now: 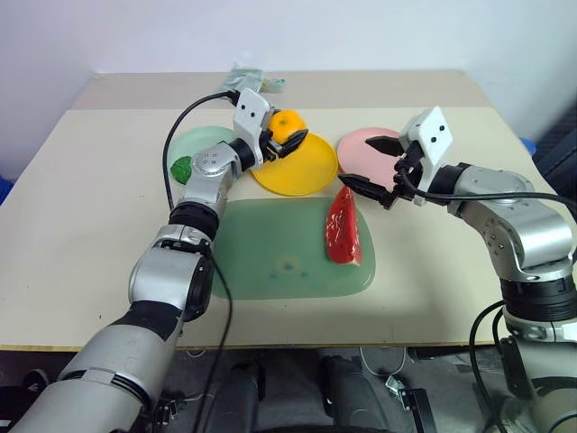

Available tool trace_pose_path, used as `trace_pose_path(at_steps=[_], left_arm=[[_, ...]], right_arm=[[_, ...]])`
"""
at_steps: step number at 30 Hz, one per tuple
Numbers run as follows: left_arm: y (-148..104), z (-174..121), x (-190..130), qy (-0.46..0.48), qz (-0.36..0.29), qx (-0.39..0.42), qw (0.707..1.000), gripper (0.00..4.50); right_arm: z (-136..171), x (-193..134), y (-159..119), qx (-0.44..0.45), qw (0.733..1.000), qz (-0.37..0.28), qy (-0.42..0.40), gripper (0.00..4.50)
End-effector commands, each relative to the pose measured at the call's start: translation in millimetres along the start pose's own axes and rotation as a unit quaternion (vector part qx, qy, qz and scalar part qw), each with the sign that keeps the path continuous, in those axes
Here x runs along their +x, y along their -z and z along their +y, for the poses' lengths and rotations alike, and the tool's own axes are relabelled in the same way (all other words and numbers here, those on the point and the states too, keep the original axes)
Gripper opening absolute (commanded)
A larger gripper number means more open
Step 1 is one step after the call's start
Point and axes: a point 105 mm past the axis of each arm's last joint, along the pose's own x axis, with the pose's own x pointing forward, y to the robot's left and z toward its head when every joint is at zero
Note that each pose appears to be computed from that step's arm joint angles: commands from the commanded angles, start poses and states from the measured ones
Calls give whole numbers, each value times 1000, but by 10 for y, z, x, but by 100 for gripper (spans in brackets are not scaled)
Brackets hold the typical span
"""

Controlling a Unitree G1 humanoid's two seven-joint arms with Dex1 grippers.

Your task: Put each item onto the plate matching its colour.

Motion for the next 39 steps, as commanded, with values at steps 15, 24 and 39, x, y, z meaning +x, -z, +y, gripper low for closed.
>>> trace_pose_path(at_steps=[15, 24, 39], left_arm=[[-461, -160, -284, 204, -142, -28, 968, 448], [-231, -63, -1058, 380, -84, -34, 921, 448], [-275, 76, -1551, 358, -67, -74, 928, 448]], right_arm=[[192, -44, -291, 54, 995, 27, 82, 450], [154, -130, -74, 137, 970, 148, 137, 450], [468, -19, 210, 232, 951, 194, 67, 450]])
